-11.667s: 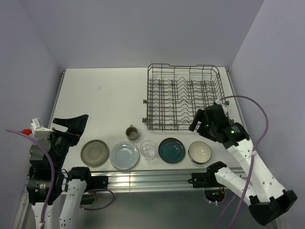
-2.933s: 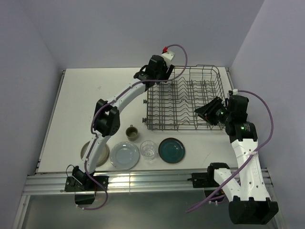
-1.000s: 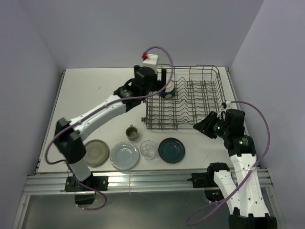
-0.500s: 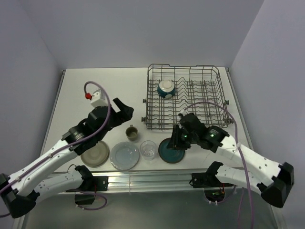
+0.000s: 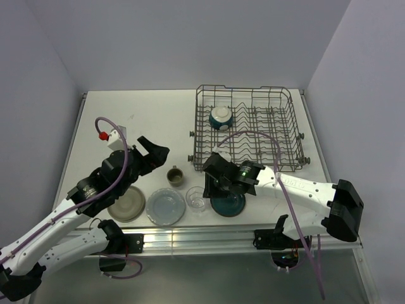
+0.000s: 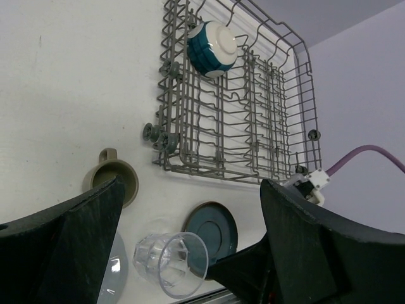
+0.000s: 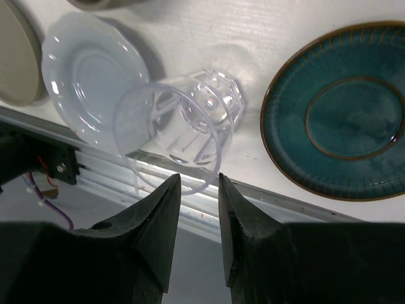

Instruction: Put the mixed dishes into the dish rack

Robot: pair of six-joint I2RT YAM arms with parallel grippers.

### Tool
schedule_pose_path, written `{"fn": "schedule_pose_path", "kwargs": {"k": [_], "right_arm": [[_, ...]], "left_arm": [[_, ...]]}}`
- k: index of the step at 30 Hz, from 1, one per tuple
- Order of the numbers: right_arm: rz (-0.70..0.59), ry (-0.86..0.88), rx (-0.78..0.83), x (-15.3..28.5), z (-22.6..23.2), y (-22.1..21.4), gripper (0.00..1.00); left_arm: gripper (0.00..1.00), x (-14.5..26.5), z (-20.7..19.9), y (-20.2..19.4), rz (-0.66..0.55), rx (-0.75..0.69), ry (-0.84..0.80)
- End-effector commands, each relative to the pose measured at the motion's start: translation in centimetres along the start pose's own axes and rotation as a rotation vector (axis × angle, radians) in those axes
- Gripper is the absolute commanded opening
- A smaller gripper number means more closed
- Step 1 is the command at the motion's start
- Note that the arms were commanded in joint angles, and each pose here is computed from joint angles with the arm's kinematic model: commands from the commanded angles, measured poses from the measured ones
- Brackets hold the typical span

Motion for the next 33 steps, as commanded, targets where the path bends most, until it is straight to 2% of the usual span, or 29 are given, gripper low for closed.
{"fn": "schedule_pose_path", "kwargs": {"k": [1,11,19,26,30,33], "right_arm": [[-0.091,0.011,-0.026,0.4,1.8,2.0,0.38],[-0.089,-0.113,-0.006,-2.5,0.8,2.0,0.37],[-0.106,-0.086,0.02,-2.4,1.3,2.3,0.37],[-0.159,-0.003,0.039,0.6,3.3,3.4,0.37],[-0.228,0.033,0.023,3.7,4.2,4.9,0.37],[-0.266,0.073,0.008,6.2,4.2,5.6,0.38]], "left_arm": [[0.93,0.2,0.0,-0.3,0.009,0.001,-0.009],[0.93,-0.1,-0.2,-1.1,0.037,-0.016,-0.027],[0.93,-0.1,0.3,-1.1,0.031,-0.033,-0.005],[0.92,-1.4,0.4,-2.6,0.09,-0.083,0.021],[0.88,-3.2,3.4,-5.8,0.204,-0.138,0.206],[0.84,-4.4,5.1,-7.3,0.24,-0.177,0.299]]}}
Point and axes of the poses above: each gripper's point midway between its finger pads, its own x axis back along the fingers, its own z axis along the line the jaws close on, y = z × x, the point moved 1 cm from there along x, back along the fingers, and after that the axes turned 12 degrees about -x, right-handed, at the moved point
